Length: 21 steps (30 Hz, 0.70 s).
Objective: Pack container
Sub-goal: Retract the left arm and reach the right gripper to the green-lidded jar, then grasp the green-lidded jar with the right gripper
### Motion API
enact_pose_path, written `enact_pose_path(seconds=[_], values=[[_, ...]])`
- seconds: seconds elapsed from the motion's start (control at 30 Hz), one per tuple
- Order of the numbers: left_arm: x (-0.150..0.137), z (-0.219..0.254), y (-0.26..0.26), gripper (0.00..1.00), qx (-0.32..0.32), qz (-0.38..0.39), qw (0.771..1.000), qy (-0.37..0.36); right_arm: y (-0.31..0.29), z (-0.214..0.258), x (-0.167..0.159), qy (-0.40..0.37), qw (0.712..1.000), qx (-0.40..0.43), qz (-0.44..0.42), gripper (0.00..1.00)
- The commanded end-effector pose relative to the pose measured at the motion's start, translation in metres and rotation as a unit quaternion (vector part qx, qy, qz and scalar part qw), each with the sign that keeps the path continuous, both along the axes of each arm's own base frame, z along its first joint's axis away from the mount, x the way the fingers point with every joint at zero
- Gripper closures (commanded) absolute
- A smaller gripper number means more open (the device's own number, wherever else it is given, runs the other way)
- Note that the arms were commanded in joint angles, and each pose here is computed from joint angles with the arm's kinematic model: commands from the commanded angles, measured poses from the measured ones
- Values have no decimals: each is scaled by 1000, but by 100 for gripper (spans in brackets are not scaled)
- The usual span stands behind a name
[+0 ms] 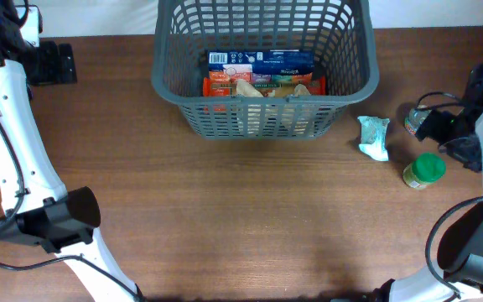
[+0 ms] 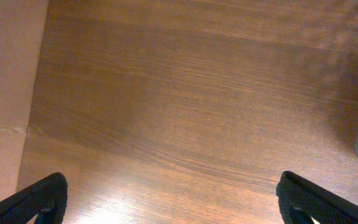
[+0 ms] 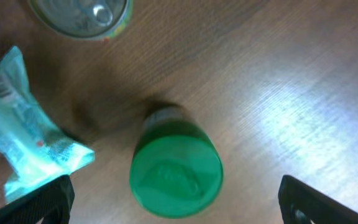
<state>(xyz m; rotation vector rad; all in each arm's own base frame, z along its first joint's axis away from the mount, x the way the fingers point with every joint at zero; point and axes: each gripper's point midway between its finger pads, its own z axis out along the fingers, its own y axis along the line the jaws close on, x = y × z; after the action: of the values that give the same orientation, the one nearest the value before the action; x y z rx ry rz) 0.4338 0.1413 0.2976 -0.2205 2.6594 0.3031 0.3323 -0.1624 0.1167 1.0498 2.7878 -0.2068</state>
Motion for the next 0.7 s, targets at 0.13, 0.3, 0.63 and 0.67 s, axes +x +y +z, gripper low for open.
enact_pose_path(seconds=[0.13,0.3,0.63,0.67], values=[[1,-3,1,1,-8,6,1000,0,11,-35,-10,-3,1000,27,-7,1],[1,-3,1,1,-8,6,1000,0,14,-53,-18,4,999,32,-17,1],[1,-3,1,1,-8,6,1000,0,11,-61,-9,-19,999,25,-20,1],[1,-3,1,1,-8,6,1000,0,11,-61,-9,-20,999,24,-19,1]])
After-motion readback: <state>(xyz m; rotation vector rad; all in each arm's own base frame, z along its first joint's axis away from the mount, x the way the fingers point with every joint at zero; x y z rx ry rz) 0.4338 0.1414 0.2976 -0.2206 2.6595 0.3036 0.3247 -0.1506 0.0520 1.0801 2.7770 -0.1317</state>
